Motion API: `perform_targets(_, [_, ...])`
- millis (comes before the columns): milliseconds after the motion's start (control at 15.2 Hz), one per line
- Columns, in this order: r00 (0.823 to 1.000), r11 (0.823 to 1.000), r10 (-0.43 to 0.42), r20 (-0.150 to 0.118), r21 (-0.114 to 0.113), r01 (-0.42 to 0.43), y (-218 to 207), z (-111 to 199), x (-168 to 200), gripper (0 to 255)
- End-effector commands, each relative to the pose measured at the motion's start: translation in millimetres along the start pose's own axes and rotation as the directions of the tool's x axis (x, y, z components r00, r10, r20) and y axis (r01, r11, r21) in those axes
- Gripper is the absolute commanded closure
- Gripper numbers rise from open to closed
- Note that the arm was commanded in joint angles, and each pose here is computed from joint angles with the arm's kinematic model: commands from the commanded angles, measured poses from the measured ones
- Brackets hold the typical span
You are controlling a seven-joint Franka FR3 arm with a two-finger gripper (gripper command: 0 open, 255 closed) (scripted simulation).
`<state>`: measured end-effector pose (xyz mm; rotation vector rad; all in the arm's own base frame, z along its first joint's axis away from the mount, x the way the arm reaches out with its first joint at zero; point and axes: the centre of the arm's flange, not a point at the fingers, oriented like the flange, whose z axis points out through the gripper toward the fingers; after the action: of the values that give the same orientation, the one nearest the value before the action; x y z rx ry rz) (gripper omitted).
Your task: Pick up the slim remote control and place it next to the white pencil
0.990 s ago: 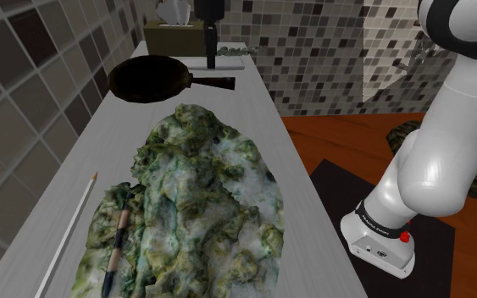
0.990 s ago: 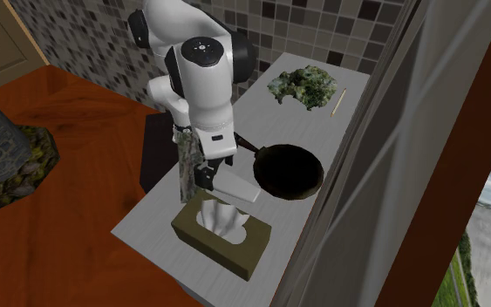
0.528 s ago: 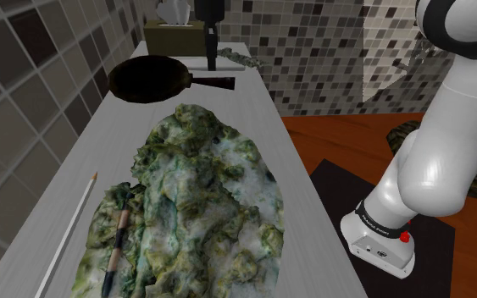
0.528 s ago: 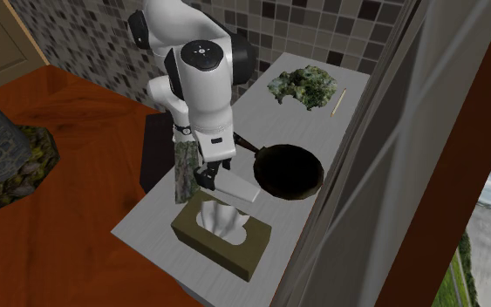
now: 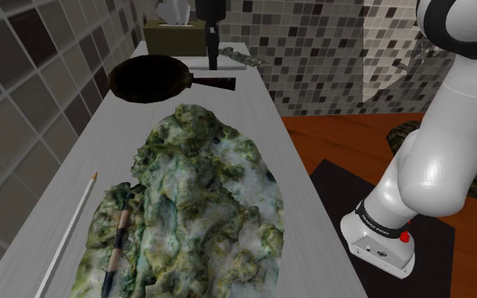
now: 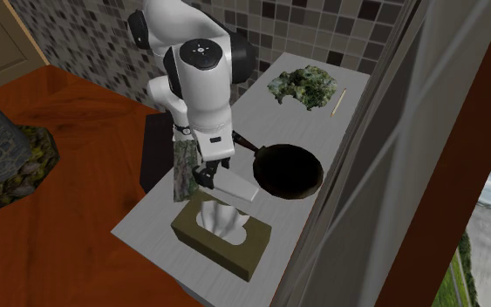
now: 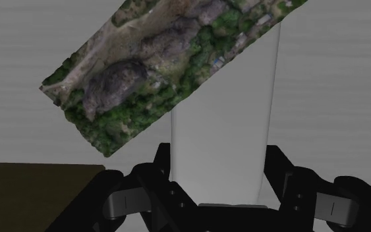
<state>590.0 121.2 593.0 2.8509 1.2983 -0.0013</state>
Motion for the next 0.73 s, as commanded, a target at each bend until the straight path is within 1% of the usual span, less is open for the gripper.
perform_targets(0, [1.0, 1.0, 0.001, 0.003, 0.001, -0.001, 1, -8, 0, 255])
perform_targets(660, [1.0, 1.0, 0.001, 0.003, 0.001, -0.001, 1, -61, 0, 255])
